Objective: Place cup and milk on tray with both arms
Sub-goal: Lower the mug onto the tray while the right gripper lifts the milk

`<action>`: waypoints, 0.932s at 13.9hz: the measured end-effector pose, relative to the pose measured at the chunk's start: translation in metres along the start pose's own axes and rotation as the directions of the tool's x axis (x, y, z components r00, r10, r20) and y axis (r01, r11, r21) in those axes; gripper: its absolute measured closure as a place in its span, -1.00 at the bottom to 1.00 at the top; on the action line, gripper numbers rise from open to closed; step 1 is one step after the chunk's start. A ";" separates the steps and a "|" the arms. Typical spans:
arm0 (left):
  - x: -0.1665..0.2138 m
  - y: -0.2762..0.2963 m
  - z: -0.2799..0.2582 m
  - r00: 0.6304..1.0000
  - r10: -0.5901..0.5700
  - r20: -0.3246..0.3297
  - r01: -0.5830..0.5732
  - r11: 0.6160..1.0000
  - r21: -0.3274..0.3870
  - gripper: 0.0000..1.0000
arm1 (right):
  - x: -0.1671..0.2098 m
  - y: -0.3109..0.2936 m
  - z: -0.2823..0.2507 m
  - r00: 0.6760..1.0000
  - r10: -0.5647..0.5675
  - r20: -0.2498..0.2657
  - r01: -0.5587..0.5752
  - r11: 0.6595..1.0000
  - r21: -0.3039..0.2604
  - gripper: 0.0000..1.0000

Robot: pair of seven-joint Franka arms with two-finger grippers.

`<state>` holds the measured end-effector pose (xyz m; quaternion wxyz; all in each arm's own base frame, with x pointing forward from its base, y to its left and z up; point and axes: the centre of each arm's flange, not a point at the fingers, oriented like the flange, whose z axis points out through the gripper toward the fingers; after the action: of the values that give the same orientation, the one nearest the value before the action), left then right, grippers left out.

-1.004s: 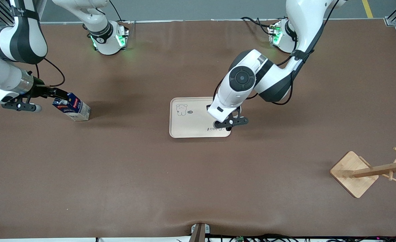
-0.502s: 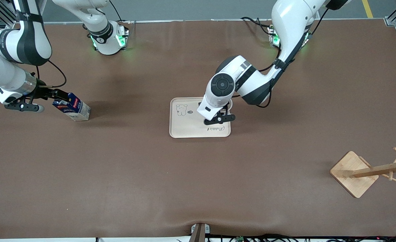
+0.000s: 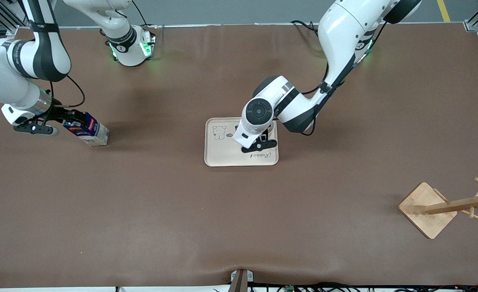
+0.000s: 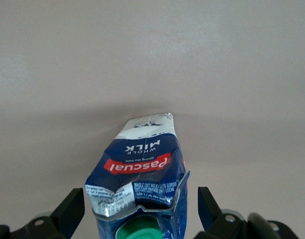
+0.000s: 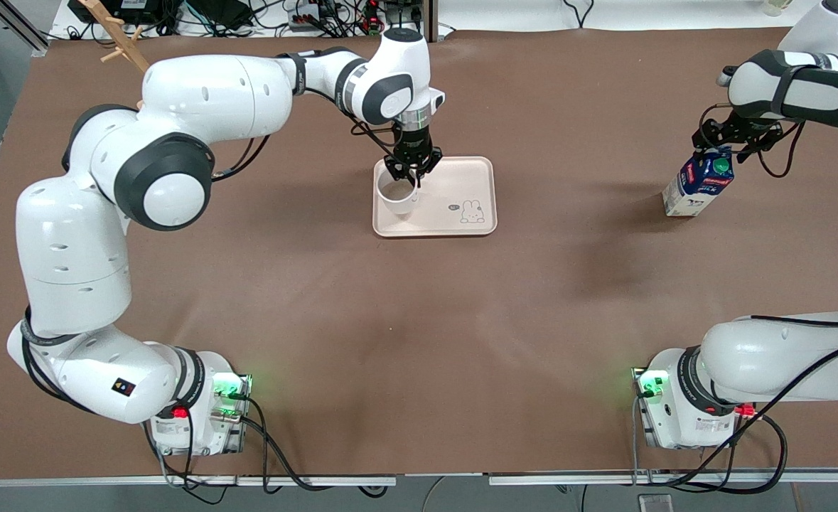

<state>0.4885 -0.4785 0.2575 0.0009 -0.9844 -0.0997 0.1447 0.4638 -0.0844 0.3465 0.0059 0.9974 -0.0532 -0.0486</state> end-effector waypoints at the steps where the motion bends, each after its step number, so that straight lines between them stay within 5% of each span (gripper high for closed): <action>1: 0.000 -0.001 0.001 1.000 -0.007 0.007 0.007 1.000 0.011 0.82 | 0.000 0.000 0.001 1.000 0.000 0.001 0.000 1.000 0.000 -1.00; 11: 0.013 -0.004 0.028 0.999 -0.034 0.027 0.033 0.998 0.053 0.82 | -0.005 0.001 0.009 1.000 -0.005 0.006 0.005 1.000 0.001 -0.99; 13: 0.013 -0.001 0.028 0.999 -0.033 0.025 0.031 0.998 0.050 0.77 | -0.006 0.004 0.012 0.997 -0.079 0.009 0.079 0.997 0.002 -0.59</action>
<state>0.4922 -0.4754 0.2267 0.0264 -0.9804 -0.1118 0.1600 0.4558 -0.0878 0.3353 0.0030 0.9985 -0.0137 -0.0535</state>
